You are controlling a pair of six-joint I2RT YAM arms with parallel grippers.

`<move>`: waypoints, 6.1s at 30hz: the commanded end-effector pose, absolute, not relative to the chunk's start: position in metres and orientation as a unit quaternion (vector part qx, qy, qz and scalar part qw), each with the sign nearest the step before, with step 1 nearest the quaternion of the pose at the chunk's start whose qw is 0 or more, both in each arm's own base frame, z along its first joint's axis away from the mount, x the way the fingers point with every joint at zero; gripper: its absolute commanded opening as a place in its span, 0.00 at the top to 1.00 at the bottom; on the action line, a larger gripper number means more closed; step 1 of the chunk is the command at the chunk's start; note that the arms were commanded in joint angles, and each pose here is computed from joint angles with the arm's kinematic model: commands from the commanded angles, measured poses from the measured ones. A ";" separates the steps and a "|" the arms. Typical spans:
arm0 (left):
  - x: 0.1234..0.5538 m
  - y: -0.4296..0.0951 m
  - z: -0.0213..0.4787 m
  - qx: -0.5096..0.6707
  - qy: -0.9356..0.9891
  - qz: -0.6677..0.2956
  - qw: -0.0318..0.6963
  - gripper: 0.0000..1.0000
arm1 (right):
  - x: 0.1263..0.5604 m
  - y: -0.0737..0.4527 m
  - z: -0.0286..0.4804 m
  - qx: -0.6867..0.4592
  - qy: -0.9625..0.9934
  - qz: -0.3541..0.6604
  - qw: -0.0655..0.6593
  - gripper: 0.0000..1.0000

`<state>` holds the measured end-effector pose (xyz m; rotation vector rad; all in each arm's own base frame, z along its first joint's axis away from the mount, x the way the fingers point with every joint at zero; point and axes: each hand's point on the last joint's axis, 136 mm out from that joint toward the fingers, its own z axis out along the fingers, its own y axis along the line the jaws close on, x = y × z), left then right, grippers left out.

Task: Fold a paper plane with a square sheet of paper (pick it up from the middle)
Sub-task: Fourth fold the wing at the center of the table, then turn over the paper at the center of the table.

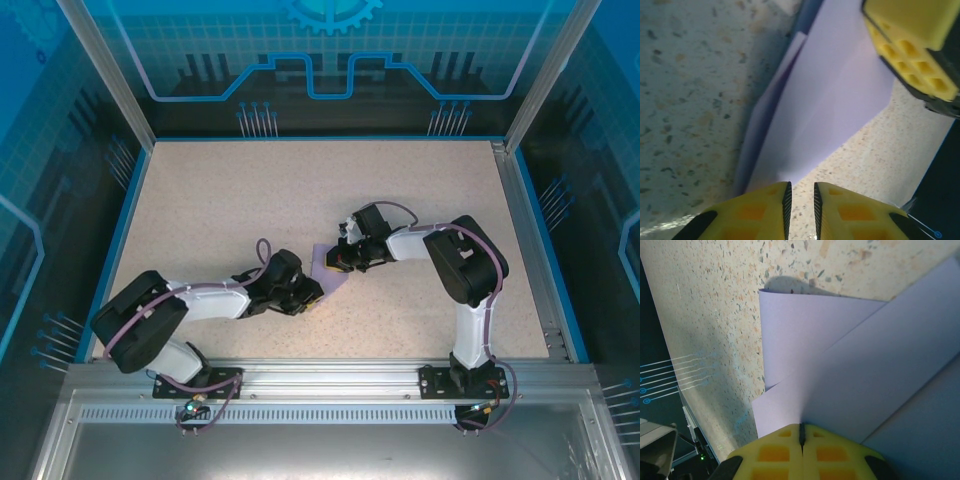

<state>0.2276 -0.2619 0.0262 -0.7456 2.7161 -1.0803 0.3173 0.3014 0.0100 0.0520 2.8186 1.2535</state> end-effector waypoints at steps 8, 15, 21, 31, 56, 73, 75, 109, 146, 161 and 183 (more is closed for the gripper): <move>0.182 -0.225 -0.024 -0.294 0.917 -0.269 0.002 0.78 | 0.289 0.264 -0.048 0.070 0.950 0.304 -0.024 0.95; 0.159 -0.203 -0.016 -0.270 0.929 -0.252 0.009 0.77 | 0.290 0.265 -0.046 0.062 0.950 0.306 -0.023 0.95; 0.171 -0.193 0.023 -0.252 0.929 -0.263 0.065 0.72 | 0.294 0.274 -0.023 0.010 0.945 0.326 -0.004 0.94; 0.224 -0.199 0.079 -0.217 0.911 -0.318 0.150 0.52 | 0.302 0.265 0.060 -0.035 0.942 0.321 0.088 0.81; 0.292 -0.247 0.054 -0.117 0.964 -0.216 0.099 0.46 | 0.277 0.246 0.022 0.084 0.936 0.340 0.037 0.67; 0.287 -0.242 0.016 -0.124 0.975 -0.174 0.055 0.58 | 0.285 0.261 0.025 0.083 0.922 0.376 0.034 0.68; 0.287 -0.242 0.013 -0.125 0.976 -0.171 0.053 0.59 | 0.287 0.261 0.027 0.084 0.922 0.375 0.036 0.68; 0.280 -0.219 0.009 -0.166 0.972 -0.153 0.068 0.71 | 0.314 0.278 0.044 0.059 0.922 0.381 0.042 0.55; 0.277 -0.206 0.020 -0.205 0.957 -0.180 0.099 0.74 | 0.314 0.329 0.043 0.017 0.901 0.430 0.055 0.78; 0.258 -0.149 0.058 -0.253 0.936 -0.150 0.193 0.68 | 0.320 0.190 0.114 -0.079 0.985 -0.007 0.155 0.92; 0.219 -0.073 0.074 -0.385 0.868 -0.131 0.286 0.54 | 0.268 0.358 0.058 -0.216 0.975 0.026 0.050 0.52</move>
